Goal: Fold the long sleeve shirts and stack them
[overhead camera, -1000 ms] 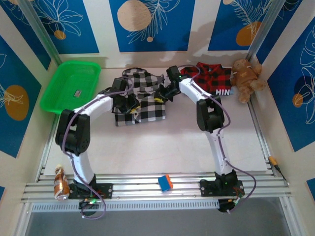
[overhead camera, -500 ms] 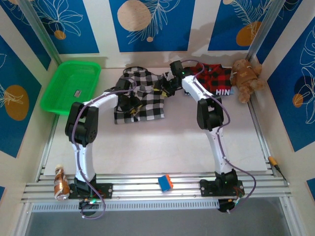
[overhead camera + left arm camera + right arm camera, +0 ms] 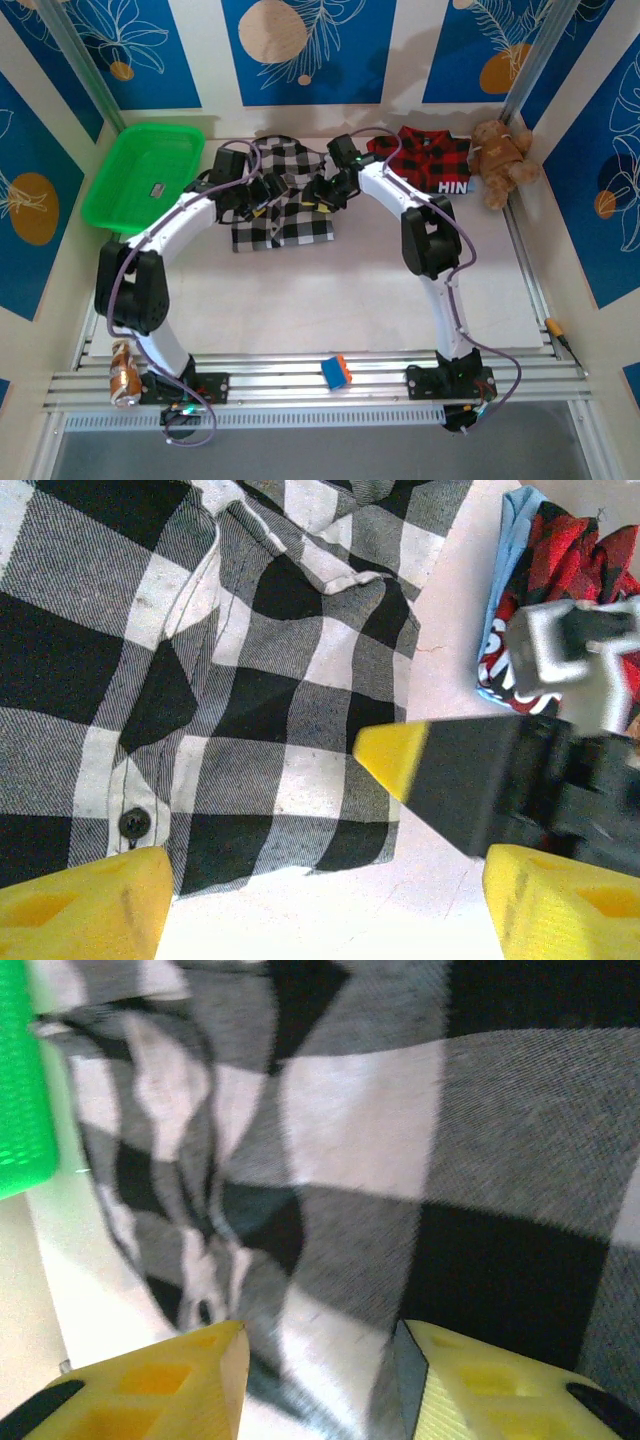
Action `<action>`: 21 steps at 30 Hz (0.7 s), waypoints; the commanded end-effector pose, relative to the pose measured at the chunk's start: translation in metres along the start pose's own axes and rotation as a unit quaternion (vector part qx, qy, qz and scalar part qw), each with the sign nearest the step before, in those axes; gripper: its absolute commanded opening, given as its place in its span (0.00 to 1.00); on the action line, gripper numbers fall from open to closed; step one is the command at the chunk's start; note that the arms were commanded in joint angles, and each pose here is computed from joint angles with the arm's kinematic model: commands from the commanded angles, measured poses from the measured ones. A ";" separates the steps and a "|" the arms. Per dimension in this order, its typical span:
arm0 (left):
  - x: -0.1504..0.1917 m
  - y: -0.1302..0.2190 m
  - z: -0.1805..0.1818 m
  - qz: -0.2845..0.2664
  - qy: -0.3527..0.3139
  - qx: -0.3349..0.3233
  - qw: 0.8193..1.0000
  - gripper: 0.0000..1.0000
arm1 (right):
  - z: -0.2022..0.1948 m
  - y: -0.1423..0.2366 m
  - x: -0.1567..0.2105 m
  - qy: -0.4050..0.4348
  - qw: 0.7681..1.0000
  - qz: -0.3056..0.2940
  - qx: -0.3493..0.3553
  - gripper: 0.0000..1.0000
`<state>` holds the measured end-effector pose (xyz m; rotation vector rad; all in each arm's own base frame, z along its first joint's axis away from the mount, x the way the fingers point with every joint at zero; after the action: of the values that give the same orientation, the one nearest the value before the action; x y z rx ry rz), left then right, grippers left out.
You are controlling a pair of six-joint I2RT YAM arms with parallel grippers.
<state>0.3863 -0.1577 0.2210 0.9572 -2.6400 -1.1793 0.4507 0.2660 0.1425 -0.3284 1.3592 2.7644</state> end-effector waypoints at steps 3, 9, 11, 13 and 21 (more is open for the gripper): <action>0.000 -0.038 0.050 0.029 0.030 -0.109 0.993 0.80 | -0.018 -0.019 0.004 -0.025 0.999 0.019 0.023 0.38; -0.009 -0.080 0.089 0.036 0.066 -0.158 0.984 0.77 | -0.022 -0.024 0.044 -0.050 0.996 0.054 0.044 0.34; -0.011 -0.085 0.095 0.028 0.056 -0.178 0.982 0.76 | -0.022 -0.027 0.062 -0.064 0.994 0.072 0.048 0.33; -0.014 -0.086 0.099 0.024 0.045 -0.192 0.980 0.76 | -0.020 -0.030 0.081 -0.076 0.992 0.091 0.044 0.32; -0.029 -0.079 0.111 0.021 -0.029 -0.222 0.974 0.76 | 0.012 -0.058 0.126 -0.128 0.980 0.149 -0.012 0.31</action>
<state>0.4157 -0.1354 0.1144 0.8384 -2.3625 -1.5150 0.3599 0.2854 0.0922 0.0250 1.4346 2.8520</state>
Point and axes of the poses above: each hand's point on the last joint's axis, 136 mm out from that joint toward the fingers, its own y axis back along the fingers, its own z axis along the line the jaws close on, x = y × z, the point moved 8 cm from there along y, back along the fingers, and after that the axes turned 9 degrees about y, right-handed, at the moved point
